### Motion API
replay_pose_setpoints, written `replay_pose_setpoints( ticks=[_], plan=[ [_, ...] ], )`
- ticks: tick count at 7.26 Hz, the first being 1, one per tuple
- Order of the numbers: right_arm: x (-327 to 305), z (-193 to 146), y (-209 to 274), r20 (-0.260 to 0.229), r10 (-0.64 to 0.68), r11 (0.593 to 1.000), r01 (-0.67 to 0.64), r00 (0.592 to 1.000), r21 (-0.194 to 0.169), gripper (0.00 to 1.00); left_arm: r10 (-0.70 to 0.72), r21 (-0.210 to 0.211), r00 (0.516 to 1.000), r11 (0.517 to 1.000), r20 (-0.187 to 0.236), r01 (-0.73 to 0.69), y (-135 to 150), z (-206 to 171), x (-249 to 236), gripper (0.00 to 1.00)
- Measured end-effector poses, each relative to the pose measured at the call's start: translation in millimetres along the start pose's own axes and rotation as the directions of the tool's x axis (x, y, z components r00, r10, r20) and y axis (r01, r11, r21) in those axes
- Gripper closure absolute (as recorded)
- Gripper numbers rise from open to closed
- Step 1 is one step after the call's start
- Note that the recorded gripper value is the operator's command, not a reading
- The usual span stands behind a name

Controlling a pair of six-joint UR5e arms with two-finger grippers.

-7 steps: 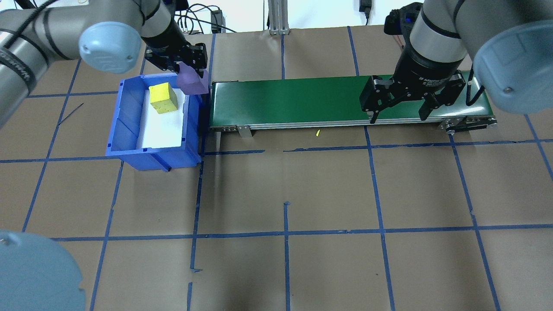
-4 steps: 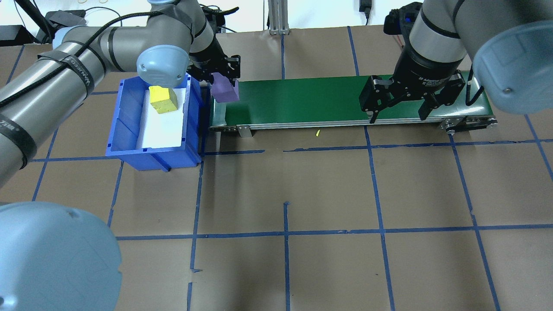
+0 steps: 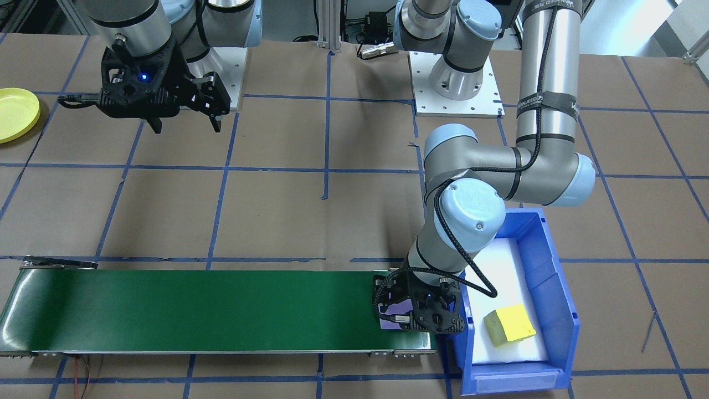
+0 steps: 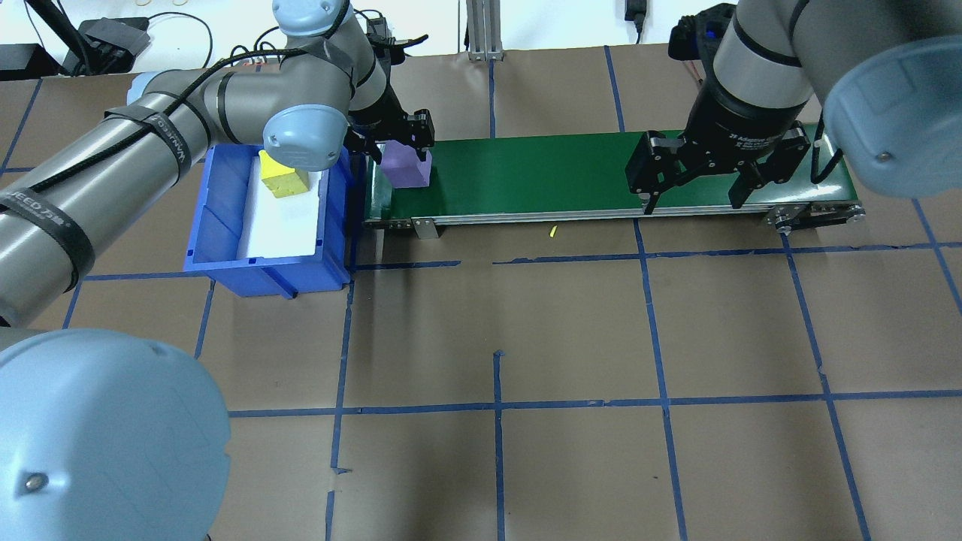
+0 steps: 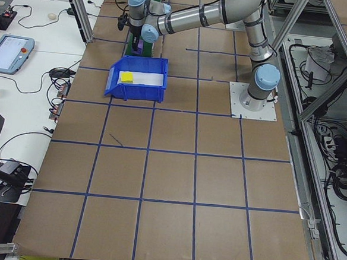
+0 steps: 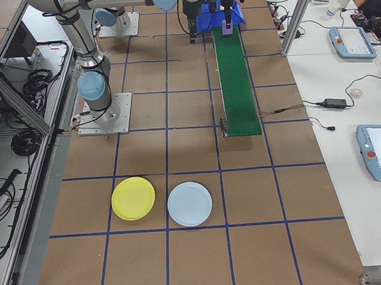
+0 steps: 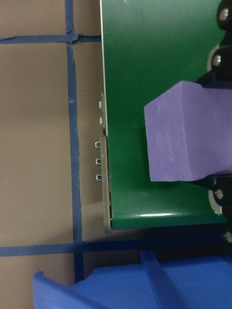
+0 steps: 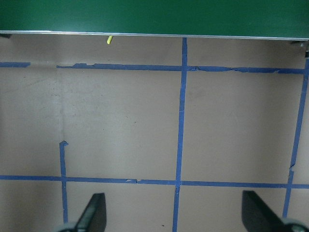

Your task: Move block left to right into plate

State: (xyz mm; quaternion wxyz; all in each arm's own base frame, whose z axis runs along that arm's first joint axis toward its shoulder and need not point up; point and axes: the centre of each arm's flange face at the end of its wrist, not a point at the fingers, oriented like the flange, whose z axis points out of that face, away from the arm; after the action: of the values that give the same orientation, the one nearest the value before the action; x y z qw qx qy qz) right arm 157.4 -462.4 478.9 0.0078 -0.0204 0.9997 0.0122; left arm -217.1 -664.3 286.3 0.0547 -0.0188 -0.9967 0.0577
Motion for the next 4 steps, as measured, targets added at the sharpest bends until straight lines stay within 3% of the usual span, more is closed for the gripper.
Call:
replay_pose_setpoints(
  ticks=[2, 4],
  plan=[
    [2, 0, -1, 0.002, -0.009, 1.000, 0.009, 1.000, 0.000, 0.00, -0.007, -0.021, 1.000, 1.000, 0.009, 0.007, 14, -48, 0, 0.00],
    [7, 2, -14, 0.009, -0.028, 0.999, 0.027, 1.000, 0.036, 0.00, -0.070, -0.031, 0.997, 0.997, 0.033, 0.071, 9, -77, -50, 0.00]
  ],
)
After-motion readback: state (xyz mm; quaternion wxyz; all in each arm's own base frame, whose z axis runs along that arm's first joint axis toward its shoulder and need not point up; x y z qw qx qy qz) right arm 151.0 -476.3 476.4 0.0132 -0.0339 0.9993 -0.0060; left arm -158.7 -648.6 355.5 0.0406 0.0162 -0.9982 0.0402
